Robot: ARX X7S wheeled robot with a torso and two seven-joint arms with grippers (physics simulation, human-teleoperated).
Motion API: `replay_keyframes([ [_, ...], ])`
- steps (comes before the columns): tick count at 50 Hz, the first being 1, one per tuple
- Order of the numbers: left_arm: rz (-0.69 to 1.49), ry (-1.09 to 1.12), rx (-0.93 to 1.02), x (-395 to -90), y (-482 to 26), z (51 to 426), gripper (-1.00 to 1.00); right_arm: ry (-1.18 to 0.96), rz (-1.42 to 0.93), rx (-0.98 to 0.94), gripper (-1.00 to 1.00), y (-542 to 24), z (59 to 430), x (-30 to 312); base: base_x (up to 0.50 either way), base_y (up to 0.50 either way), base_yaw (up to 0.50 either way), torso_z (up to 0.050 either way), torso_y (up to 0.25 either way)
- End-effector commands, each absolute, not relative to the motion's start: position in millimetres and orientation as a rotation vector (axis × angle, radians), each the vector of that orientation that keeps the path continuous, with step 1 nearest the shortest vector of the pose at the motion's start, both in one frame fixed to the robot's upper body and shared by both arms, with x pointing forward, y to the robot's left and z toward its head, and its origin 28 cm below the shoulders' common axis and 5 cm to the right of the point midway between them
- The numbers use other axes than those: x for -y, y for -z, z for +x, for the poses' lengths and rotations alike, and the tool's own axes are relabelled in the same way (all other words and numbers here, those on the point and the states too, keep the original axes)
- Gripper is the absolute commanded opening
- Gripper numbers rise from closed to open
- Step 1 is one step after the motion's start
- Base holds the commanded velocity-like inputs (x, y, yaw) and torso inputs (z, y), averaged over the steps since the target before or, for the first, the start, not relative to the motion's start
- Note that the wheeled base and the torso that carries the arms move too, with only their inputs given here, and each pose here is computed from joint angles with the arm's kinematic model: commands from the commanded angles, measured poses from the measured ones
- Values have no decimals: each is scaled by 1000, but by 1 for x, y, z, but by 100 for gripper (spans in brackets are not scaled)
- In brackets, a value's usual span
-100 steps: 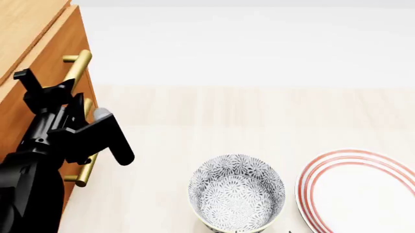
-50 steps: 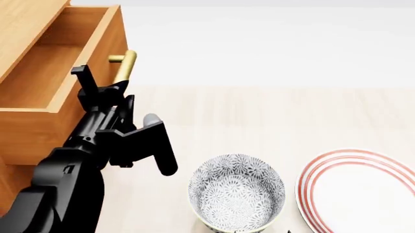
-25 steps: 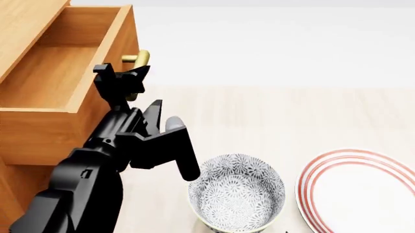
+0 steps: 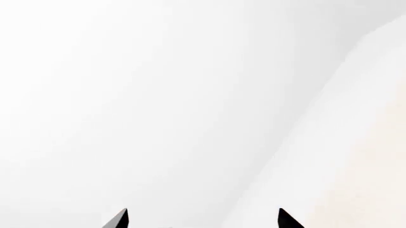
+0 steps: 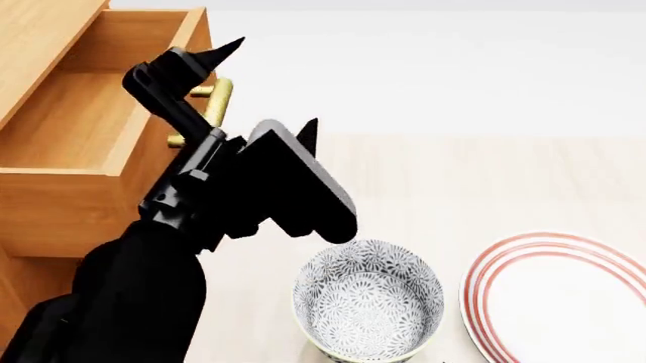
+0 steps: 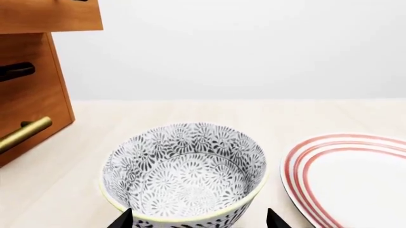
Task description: Open the top drawer of the cabinet.
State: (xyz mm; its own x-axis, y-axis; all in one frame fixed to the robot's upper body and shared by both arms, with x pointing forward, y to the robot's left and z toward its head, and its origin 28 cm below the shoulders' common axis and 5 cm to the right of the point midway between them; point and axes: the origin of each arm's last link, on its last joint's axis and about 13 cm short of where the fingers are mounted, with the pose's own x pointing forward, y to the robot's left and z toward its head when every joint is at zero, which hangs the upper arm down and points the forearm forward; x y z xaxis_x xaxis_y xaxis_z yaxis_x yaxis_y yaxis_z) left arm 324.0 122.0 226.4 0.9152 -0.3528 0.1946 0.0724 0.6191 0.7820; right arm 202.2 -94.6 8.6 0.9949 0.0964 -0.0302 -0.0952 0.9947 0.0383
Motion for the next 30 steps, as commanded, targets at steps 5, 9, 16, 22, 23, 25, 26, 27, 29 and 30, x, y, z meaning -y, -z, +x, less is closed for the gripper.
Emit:
replay_keyframes([
  [5, 461, 210, 321, -130, -263, 320, 100, -94, 37, -27, 100, -10, 205, 94, 0, 0, 0, 0, 0],
  [9, 377, 176, 294, -138, -272, 324, 100, -90, 38, -31, 100, -10, 205, 94, 0, 0, 0, 0, 0],
  [16, 382, 146, 266, -144, -268, 336, 100, -83, 38, -31, 100, -10, 205, 95, 0, 0, 0, 0, 0],
  [22, 311, 117, 240, -151, -274, 343, 100, -83, 38, -32, 100, -10, 205, 95, 0, 0, 0, 0, 0],
  [23, 311, 103, 240, -153, -275, 345, 100, -83, 37, -33, 100, -10, 206, 95, 0, 0, 0, 0, 0],
  [25, 309, 86, 238, -157, -278, 347, 100, -84, 37, -33, 100, -9, 206, 95, 0, 0, 0, 0, 0],
  [26, 310, 81, 239, -158, -278, 348, 100, -85, 37, -34, 100, -9, 206, 95, 0, 0, 0, 0, 0],
  [27, 295, 71, 234, -160, -280, 350, 100, -85, 37, -34, 100, -9, 206, 95, 0, 0, 0, 0, 0],
  [29, 292, 60, 234, -162, -281, 352, 100, -85, 36, -35, 100, -10, 206, 95, 0, 0, 0, 0, 0],
  [30, 289, 56, 233, -163, -281, 353, 100, -85, 36, -36, 100, -9, 206, 95, 0, 0, 0, 0, 0],
])
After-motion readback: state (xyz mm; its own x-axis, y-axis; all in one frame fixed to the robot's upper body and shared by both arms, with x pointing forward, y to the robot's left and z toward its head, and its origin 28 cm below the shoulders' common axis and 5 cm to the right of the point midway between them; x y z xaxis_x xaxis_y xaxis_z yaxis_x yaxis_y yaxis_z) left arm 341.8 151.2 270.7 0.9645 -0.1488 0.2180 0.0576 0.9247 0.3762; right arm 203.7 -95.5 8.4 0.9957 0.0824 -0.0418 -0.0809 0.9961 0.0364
